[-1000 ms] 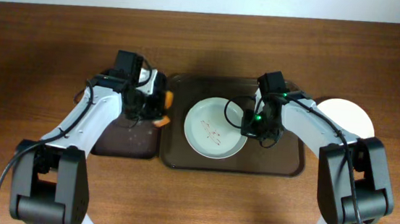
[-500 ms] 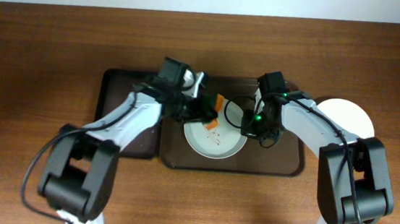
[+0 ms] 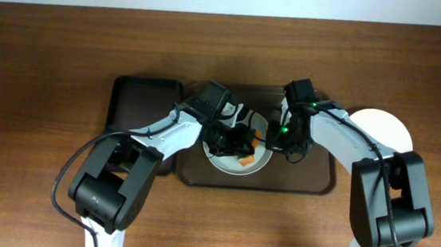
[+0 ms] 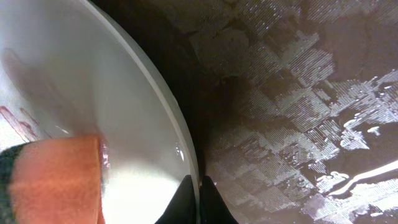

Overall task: Clean dirty plates on tray and stack at the side
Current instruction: 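Scrub the held plate's red stain with the sponge in the left gripper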

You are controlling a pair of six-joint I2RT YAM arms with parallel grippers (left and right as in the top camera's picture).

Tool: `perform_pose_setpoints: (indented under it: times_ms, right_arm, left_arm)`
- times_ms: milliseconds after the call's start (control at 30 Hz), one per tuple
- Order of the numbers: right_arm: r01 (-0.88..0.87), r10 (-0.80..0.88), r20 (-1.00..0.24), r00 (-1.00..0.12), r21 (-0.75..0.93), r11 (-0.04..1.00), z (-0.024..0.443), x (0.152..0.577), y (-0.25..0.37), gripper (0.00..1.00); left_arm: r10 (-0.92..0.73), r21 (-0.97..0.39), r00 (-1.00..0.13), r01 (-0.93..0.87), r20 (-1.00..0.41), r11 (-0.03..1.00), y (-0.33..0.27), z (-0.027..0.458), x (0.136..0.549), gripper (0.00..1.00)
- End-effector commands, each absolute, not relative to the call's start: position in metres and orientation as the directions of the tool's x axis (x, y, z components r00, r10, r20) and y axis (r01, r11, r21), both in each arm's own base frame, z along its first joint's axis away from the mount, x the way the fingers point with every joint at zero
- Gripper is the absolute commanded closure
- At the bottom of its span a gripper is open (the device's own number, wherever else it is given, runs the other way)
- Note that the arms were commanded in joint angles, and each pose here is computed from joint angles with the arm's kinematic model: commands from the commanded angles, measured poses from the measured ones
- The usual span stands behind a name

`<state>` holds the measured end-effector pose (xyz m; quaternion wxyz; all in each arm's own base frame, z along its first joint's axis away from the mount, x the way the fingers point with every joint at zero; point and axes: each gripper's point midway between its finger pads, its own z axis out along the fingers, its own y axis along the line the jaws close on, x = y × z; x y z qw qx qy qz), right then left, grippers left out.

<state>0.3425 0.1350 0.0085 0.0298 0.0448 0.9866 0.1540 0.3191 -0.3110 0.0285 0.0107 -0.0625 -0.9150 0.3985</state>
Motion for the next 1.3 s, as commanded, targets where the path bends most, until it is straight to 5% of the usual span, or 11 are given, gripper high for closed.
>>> perform_pose_setpoints:
  times_ms: [0, 567, 867, 1133, 1267]
  right_arm:
    - [0.063, 0.077, -0.035, -0.996, 0.304, 0.951, 0.004, 0.34, 0.139, 0.96]
    - [0.064, 0.077, -0.033, -0.996, 0.303, 0.951, 0.003, 0.339, 0.138, 0.96]
    - [0.064, 0.077, -0.032, -0.997, 0.303, 0.951, 0.003, 0.339, 0.138, 0.96]
    - [0.064, 0.077, -0.03, -0.997, 0.302, 0.951, 0.003, 0.338, 0.138, 0.96]
    - [0.066, 0.077, -0.026, -0.997, 0.3, 0.952, 0.003, 0.337, 0.138, 0.96]
  left_arm:
    - [0.102, -0.696, -0.994, 0.089, -0.023, 0.712, -0.307, 0.018, 0.321, 1.0]
    - [0.105, -0.613, -0.994, 0.099, -0.026, 0.784, -0.308, 0.003, 0.31, 1.0]
    - [0.059, -0.361, -0.996, 0.078, -0.065, 0.929, -0.244, -0.022, 0.326, 1.0]
    - [-0.005, -0.348, -0.985, 0.056, -0.172, 0.936, -0.205, -0.004, 0.372, 1.0]
    - [0.091, -0.403, -0.968, 0.182, -0.235, 0.897, -0.219, 0.036, 0.38, 1.0]
